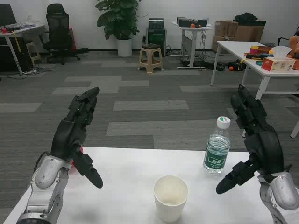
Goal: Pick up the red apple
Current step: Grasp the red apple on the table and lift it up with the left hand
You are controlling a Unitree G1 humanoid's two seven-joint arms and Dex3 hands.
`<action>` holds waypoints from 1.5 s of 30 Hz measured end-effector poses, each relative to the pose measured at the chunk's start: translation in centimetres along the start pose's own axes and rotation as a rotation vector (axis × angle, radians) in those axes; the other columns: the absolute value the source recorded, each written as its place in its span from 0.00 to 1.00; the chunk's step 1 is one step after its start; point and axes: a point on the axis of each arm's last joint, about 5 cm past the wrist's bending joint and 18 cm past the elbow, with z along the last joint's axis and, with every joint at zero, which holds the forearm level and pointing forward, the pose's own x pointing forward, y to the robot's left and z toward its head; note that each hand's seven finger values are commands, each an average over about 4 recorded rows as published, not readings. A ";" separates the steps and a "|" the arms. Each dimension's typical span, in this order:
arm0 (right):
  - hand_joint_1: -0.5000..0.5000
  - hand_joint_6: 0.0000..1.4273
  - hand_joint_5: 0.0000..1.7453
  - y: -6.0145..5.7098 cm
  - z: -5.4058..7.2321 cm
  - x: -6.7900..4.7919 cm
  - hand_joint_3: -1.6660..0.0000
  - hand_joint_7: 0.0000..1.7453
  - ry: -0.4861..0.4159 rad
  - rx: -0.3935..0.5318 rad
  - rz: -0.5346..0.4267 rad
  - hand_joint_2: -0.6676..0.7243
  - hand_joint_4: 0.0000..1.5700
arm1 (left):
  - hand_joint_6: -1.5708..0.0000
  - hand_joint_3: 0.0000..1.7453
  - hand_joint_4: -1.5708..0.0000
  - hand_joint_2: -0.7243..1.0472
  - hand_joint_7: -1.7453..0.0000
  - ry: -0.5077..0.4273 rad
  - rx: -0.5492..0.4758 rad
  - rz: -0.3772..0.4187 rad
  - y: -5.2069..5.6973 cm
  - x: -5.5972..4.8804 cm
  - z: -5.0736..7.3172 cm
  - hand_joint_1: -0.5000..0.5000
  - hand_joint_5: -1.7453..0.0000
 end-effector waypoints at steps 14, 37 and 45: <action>0.17 0.00 0.00 3.5 0.3 1.9 1.00 0.08 -0.162 0.109 -0.041 1.00 0.09 | 1.00 0.00 1.00 0.05 0.80 -0.117 -0.316 -0.117 -5.4 2.7 -0.7 0.00 1.00; 0.17 0.00 0.00 3.5 0.3 1.9 1.00 0.08 -0.162 0.109 -0.041 1.00 0.09 | 1.00 0.03 1.00 0.05 0.80 -0.116 -0.316 -0.117 -5.4 2.7 -0.7 0.00 1.00; 0.17 0.00 0.00 3.5 0.3 1.9 1.00 0.08 -0.162 0.109 -0.041 1.00 0.09 | 1.00 0.01 1.00 0.05 0.80 -0.115 -0.316 -0.116 -5.4 2.7 -0.7 0.00 1.00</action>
